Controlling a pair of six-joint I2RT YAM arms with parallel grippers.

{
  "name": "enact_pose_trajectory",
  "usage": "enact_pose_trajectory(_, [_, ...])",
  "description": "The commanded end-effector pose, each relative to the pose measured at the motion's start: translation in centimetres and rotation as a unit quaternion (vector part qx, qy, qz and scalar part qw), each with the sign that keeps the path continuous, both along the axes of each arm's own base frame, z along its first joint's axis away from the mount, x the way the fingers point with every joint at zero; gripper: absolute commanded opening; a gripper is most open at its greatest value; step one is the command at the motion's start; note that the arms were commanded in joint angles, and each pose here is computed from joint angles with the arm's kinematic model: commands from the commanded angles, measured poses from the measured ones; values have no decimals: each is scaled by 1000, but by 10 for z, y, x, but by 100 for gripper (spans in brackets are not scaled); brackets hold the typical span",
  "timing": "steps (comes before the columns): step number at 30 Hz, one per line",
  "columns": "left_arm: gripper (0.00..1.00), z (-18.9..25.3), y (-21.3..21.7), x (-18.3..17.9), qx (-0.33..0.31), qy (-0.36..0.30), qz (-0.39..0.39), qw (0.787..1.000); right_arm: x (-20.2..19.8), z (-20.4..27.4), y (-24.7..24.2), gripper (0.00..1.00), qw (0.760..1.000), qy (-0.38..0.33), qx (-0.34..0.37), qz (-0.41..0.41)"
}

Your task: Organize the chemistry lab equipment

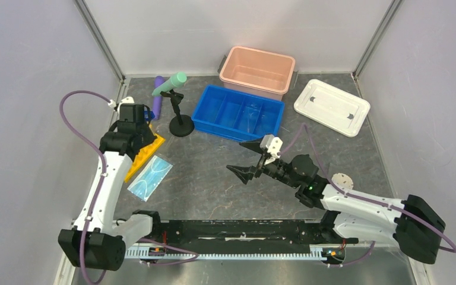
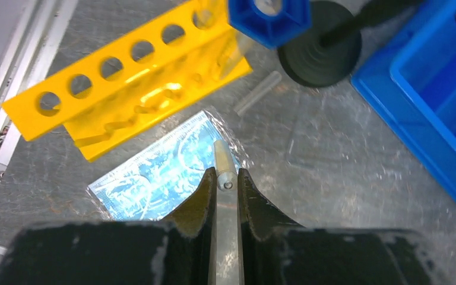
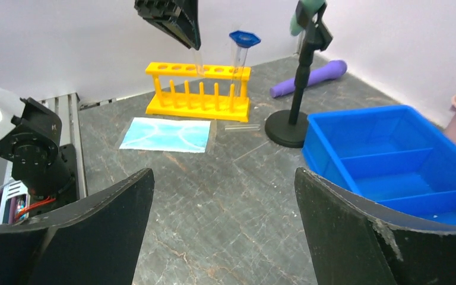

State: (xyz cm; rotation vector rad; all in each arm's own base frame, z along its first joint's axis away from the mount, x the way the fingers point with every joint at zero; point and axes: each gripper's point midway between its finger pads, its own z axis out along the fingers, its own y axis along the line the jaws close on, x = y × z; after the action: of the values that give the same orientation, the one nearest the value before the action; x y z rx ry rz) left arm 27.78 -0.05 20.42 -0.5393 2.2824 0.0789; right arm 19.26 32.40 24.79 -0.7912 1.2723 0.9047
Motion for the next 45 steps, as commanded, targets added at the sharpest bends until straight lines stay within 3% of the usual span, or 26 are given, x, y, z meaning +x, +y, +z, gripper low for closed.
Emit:
enact_pose_trajectory(1, [16, 3, 18, 21, -10, -23, 28, 999, 1, 3, -14, 94, 1000, -8, -7, -24])
enact_pose_trajectory(19, [18, -19, 55, 59, 6, -9, 85, 996, -3, 13, -20, 97, 1000, -19, 2, -23])
enact_pose_trajectory(45, [21, -59, 63, 65, 17, 36, 92, 995, -4, 14, -27, 98, 999, -25, 5, -32])
